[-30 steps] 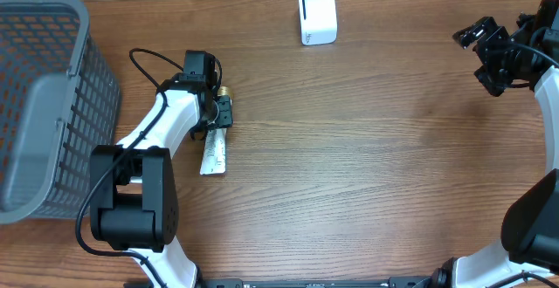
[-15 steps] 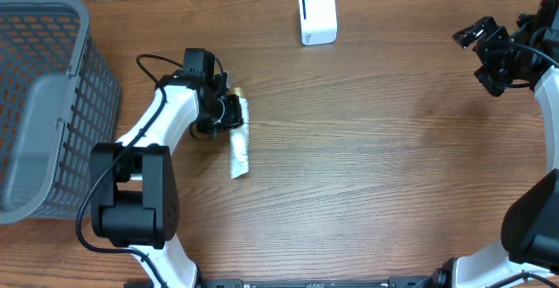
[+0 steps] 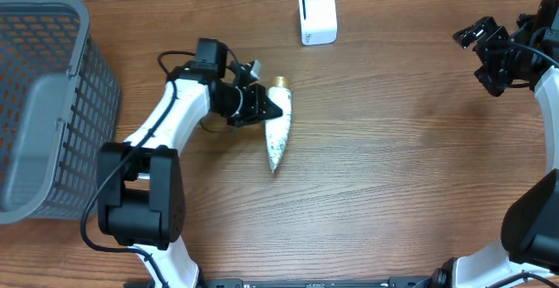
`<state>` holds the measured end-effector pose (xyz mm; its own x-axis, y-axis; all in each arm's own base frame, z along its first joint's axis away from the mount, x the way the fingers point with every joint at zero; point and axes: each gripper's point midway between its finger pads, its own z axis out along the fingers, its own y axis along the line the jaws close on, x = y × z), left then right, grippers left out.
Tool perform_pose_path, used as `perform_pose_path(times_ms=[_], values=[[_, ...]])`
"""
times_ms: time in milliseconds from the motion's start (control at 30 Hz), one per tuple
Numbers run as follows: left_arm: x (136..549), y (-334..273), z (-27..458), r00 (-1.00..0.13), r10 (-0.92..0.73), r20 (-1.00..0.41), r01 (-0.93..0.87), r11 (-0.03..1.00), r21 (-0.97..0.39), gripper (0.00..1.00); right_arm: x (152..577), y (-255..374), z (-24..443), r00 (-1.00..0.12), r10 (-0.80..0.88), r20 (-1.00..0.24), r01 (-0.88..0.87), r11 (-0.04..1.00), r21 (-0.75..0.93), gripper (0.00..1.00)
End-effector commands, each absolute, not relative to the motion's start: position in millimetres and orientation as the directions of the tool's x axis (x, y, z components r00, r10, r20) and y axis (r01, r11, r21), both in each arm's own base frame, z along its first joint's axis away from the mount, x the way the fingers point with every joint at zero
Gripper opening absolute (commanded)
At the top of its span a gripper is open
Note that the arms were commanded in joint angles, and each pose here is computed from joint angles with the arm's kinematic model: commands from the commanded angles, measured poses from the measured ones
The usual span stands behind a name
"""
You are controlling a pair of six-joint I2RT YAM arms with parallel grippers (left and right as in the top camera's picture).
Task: Scan the item barcode
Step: 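Place the tube right of centre and retract the left gripper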
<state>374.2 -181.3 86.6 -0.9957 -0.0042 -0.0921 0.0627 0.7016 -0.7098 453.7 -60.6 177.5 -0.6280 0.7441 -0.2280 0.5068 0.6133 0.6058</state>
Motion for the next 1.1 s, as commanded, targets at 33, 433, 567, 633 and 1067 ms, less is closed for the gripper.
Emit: perform_pose_path(times_ms=[33,433,567,633,1067], values=[[364.6,-218.0,81.1,-0.998,0.05,-0.044,0.066,0.645,-0.762,0.04,457.1,-62.7,187.3,-0.623,0.738,-0.258,0.489,0.625,0.608,1.0],[360.9,-240.0,48.6,-0.996,0.083,-0.016,0.07,0.71,-0.7,0.26,457.1,-62.7,187.3,-0.623,0.738,-0.258,0.489,0.625,0.608,1.0],[371.1,-203.0,53.7,-0.999,0.046,0.008,0.032,0.799,-0.6,0.13,457.1,-62.7,187.3,-0.623,0.738,-0.258,0.489,0.625,0.608,1.0],[375.8,-189.8,66.5,-0.998,0.055,0.007,0.04,0.814,-0.58,0.07,457.1,-62.7,187.3,-0.623,0.738,-0.258,0.489,0.625,0.608,1.0],[379.0,-203.2,97.7,-0.991,0.13,-0.035,0.127,0.815,-0.566,0.95,457.1,-62.7,187.3,-0.623,0.738,-0.258,0.489,0.625,0.608,1.0]])
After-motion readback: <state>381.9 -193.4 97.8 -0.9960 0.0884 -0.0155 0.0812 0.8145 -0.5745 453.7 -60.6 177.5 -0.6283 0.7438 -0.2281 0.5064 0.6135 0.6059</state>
